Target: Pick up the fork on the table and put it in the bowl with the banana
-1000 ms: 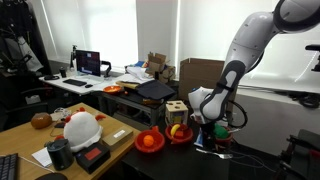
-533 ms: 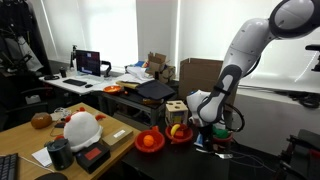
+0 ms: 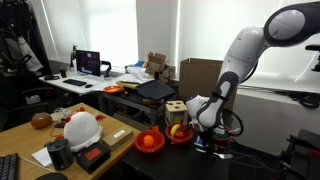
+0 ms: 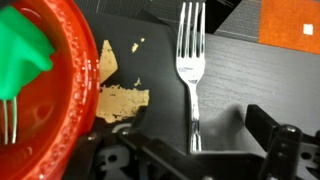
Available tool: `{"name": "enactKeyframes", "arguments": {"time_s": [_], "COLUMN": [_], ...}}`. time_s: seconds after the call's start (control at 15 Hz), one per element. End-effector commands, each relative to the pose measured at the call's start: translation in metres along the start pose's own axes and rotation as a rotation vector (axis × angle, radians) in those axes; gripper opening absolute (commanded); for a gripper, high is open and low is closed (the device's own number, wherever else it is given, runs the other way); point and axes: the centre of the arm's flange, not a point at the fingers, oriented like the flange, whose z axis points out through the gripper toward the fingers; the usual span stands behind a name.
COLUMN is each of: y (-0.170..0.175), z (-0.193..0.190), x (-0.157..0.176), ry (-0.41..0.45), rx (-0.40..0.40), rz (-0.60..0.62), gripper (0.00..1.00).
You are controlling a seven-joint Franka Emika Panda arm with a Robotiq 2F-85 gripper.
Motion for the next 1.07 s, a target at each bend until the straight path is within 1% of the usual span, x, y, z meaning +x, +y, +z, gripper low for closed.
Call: {"name": "enactKeyframes", "arguments": {"time_s": [0.0,0.07,0.2,0.27,0.33,0.53,0.6,0.73,0.87,0.93,1.0], "y": [0.011,0.012,0.014,0.014,0.015,0.014,0.013,0.010,0.005,0.003,0.001], "z": [0.002,0.001,-0.004,-0.007,-0.009,-0.021,-0.026,-0.035,-0.040,-0.042,-0.044], "x": [0.002,0.003,0.003,0.003,0.003,0.005,0.006,0.008,0.010,0.011,0.011], "ry": [-0.025,-0.027,-0.027,-0.028,-0.028,-0.023,-0.018,-0.009,0.000,0.002,0.002], "rx": [0.010,0.011,0.012,0.013,0.015,0.027,0.031,0.043,0.063,0.075,0.083], "rz": [-0.017,-0.020,-0.023,-0.028,-0.027,-0.011,-0.005,0.004,0.012,0.015,0.020], "gripper": [0.75,0.74,0.59,0.49,0.43,0.21,0.12,0.00,0.00,0.02,0.02]}}
